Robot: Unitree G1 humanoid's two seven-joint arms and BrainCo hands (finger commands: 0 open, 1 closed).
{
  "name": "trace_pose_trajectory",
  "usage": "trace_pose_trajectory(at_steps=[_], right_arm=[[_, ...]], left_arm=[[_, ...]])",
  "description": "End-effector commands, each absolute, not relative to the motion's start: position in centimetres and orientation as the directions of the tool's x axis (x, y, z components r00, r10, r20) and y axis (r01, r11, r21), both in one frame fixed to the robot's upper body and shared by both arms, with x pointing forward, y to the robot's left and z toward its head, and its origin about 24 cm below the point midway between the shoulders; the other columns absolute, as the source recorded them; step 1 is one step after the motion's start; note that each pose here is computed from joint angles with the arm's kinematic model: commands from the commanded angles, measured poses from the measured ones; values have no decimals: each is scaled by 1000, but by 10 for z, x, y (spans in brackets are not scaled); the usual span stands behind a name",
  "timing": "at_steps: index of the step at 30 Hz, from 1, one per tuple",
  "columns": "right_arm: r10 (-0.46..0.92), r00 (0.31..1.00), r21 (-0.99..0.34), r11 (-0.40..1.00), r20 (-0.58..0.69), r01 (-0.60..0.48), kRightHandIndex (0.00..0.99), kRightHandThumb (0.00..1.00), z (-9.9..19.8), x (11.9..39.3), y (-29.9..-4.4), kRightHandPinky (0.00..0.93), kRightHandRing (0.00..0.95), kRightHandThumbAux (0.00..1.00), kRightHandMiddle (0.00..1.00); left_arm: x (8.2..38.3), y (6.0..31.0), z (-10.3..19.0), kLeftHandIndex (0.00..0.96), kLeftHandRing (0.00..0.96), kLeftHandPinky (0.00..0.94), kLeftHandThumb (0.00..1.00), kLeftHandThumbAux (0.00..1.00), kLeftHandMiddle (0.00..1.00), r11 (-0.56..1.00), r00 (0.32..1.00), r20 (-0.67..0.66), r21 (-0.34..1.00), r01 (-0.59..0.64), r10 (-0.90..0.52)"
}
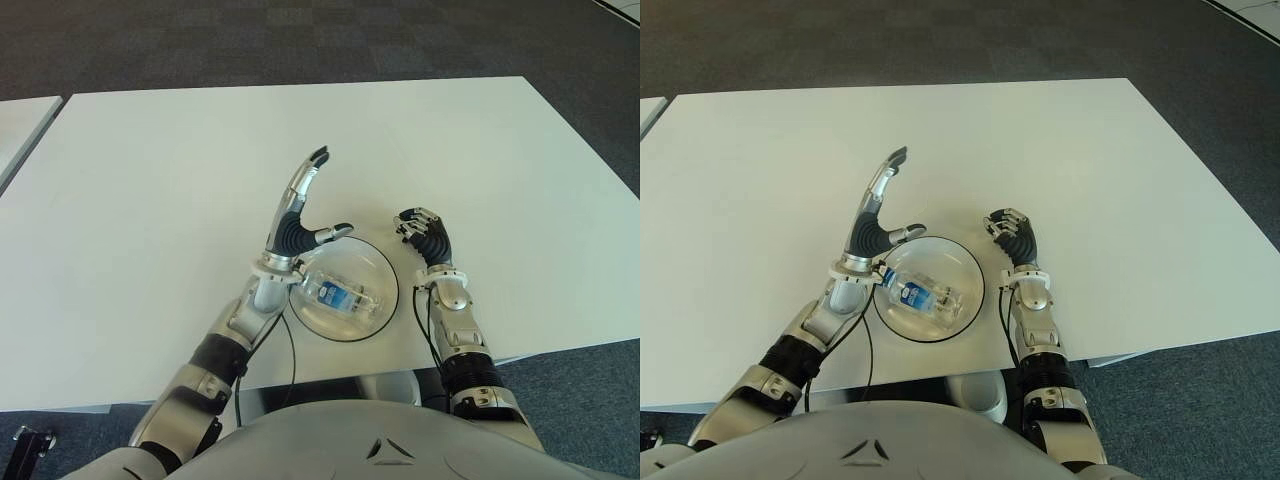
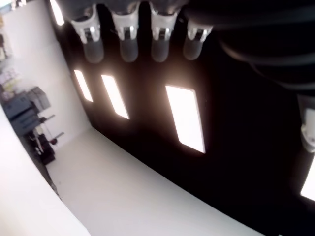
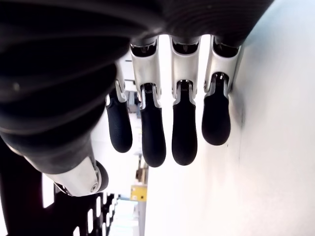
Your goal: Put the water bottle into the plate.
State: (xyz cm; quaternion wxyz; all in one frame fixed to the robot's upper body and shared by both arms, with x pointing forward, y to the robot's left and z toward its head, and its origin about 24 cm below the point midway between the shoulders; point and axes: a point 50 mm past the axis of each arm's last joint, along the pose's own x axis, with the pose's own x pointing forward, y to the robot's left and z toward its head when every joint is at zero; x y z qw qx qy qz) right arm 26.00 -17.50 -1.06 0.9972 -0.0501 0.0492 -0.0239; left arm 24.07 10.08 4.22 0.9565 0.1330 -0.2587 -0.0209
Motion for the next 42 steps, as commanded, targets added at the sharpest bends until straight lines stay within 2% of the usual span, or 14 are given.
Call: trace_pose_trajectory(at_steps=[1, 7, 13, 18, 28, 33, 36, 42], right_arm=[[-57, 987, -93, 995, -152, 44, 433, 708, -22, 255, -177, 597, 596, 730, 578], [-58, 987, -93, 995, -149, 44, 432, 708, -22, 255, -177, 591, 589, 730, 574], [-49, 988, -92, 995, -145, 36, 433, 708, -22, 256, -176, 604, 592, 730, 575], [-45, 988, -94, 995, -149, 31, 433, 708, -21, 256, -176, 608, 595, 730, 576], [-53, 987, -111, 993, -152, 37, 433, 707, -23, 256, -178, 594, 593, 730, 576], [-64, 986, -116, 992, -152, 46, 433, 707, -23, 256, -179, 590, 591, 730, 575], [-68, 986, -120, 991, -154, 50, 433, 706, -23, 256, -179, 590, 589, 731, 573], [-63, 987, -111, 993, -149, 47, 432, 707, -23, 256, -178, 590, 591, 731, 578]], left_arm=[[228, 120, 43, 0, 0, 0, 48, 440, 0, 990, 906, 422, 121, -74, 16], [226, 129, 43, 0, 0, 0, 41, 466, 0, 995, 933, 348, 2, -105, 97], [223, 147, 38, 0, 0, 0, 28, 541, 0, 986, 944, 287, -83, -147, 165], [213, 164, 28, 0, 0, 0, 7, 587, 0, 977, 951, 231, -94, -190, 207], [212, 178, 19, 32, 0, 0, 0, 701, 7, 968, 949, 197, -108, -228, 245], [206, 189, 9, 78, 0, 4, 9, 843, 29, 963, 946, 186, -93, -253, 266], [203, 196, 2, 93, 0, 25, 11, 894, 43, 959, 944, 174, -89, -269, 281], [201, 204, -7, 119, 35, 86, 72, 891, 72, 948, 939, 139, -90, -305, 315]])
